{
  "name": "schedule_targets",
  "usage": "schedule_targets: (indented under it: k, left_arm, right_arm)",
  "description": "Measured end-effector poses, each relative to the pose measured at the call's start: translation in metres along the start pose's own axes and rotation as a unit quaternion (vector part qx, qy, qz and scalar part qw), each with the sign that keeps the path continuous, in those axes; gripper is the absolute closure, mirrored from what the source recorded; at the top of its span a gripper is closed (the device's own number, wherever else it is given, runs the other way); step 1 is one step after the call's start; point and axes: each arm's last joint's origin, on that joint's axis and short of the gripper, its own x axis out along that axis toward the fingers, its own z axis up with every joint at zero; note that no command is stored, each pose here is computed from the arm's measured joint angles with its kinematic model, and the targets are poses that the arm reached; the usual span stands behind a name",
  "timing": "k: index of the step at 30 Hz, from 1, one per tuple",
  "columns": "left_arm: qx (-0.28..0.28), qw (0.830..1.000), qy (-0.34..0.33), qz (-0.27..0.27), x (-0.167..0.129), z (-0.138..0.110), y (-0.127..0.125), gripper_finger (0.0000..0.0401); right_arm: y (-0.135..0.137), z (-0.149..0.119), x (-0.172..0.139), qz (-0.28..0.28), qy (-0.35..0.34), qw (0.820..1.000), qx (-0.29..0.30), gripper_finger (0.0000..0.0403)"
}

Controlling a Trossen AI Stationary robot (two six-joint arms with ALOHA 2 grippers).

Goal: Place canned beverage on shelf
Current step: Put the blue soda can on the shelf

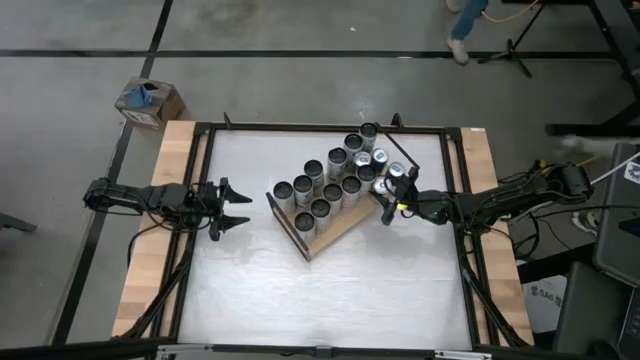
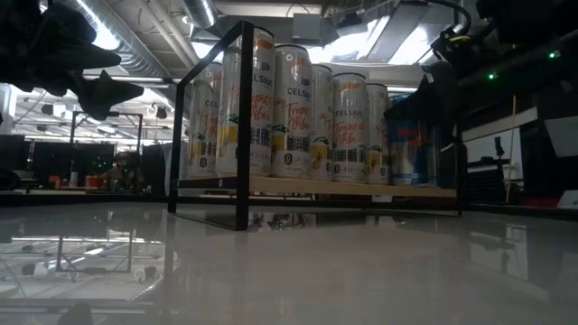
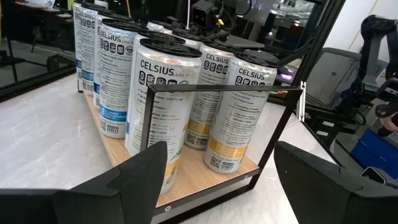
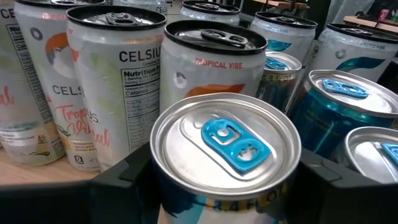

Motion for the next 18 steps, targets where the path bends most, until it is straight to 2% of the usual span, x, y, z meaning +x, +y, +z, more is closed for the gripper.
schedule_targets:
  k: [18]
  left_arm:
    - [0.000,1.000,0.000,0.000,0.0000,0.0001,0.0000,0.0112]
  right_arm:
    - [0.0006,0.0000,0.0000,0.009,0.000,1.000,0.000,0.0168]
